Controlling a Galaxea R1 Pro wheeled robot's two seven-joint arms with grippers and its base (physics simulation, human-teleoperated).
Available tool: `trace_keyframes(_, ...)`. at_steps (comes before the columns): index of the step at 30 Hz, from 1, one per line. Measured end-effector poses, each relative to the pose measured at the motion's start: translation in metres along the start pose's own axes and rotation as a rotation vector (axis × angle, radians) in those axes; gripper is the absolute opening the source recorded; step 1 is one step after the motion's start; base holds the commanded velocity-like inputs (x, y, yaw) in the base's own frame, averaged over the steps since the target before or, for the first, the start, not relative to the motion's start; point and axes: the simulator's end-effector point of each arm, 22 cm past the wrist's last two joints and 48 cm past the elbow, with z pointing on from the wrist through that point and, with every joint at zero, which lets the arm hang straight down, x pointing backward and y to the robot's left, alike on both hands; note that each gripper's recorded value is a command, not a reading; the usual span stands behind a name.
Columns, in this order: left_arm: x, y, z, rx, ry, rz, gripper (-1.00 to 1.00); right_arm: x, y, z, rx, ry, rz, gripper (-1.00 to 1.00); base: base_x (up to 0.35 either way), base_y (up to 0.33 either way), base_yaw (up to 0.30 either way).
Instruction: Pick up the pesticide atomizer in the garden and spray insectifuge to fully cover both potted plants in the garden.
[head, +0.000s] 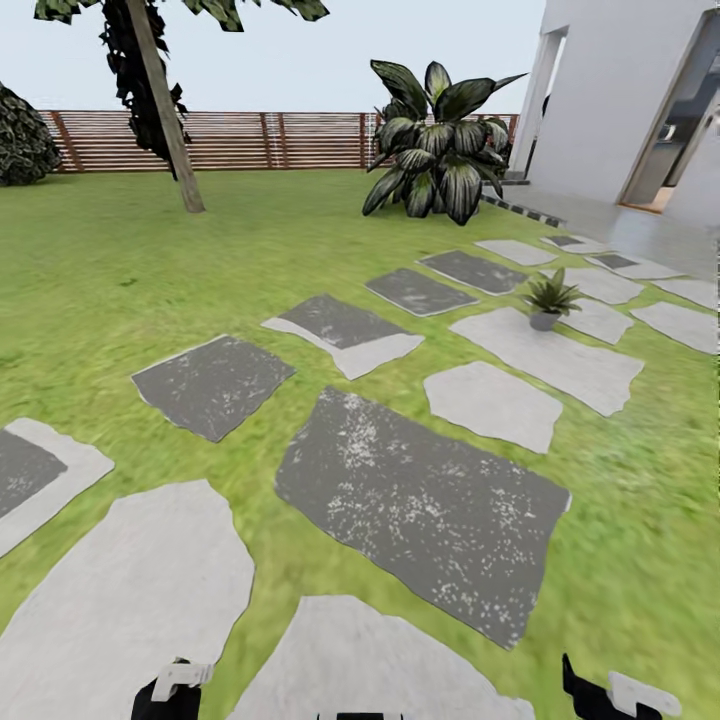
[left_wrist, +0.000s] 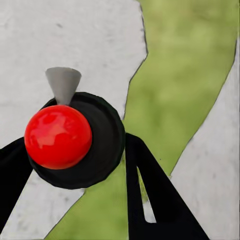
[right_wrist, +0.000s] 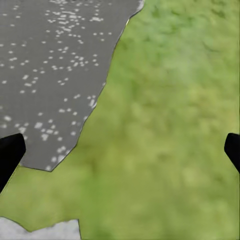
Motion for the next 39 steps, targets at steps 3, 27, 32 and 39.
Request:
trace_keyframes(3, -0.0002, 0.0002, 0.0000, -0.001, 0.000, -0.001, -1.00, 0.0004, 0.0005, -0.0001, -0.001, 0.001, 0.001, 1.00, 0.338, 0.000, -0.257)
trace_keyframes(27, -0.0066, 0.0031, -0.0001, -0.010, -0.014, -0.009, -1.00, -0.0032, 0.0013, -0.0003, -0.002, -0.007, 0.005, 1.00, 0.255, 0.016, -0.298)
trace_keyframes(32, -0.0077, 0.0036, -0.0003, -0.011, -0.016, -0.009, -1.00, -0.0043, 0.0015, -0.0004, -0.003, -0.009, 0.006, 1.00, 0.334, 0.102, -0.299)
trace_keyframes(39, -0.0092, 0.0041, -0.0006, -0.012, -0.019, -0.009, -1.00, -0.0058, 0.0016, -0.0005, -0.003, -0.012, 0.007, 1.00, 0.334, 0.082, -0.299)
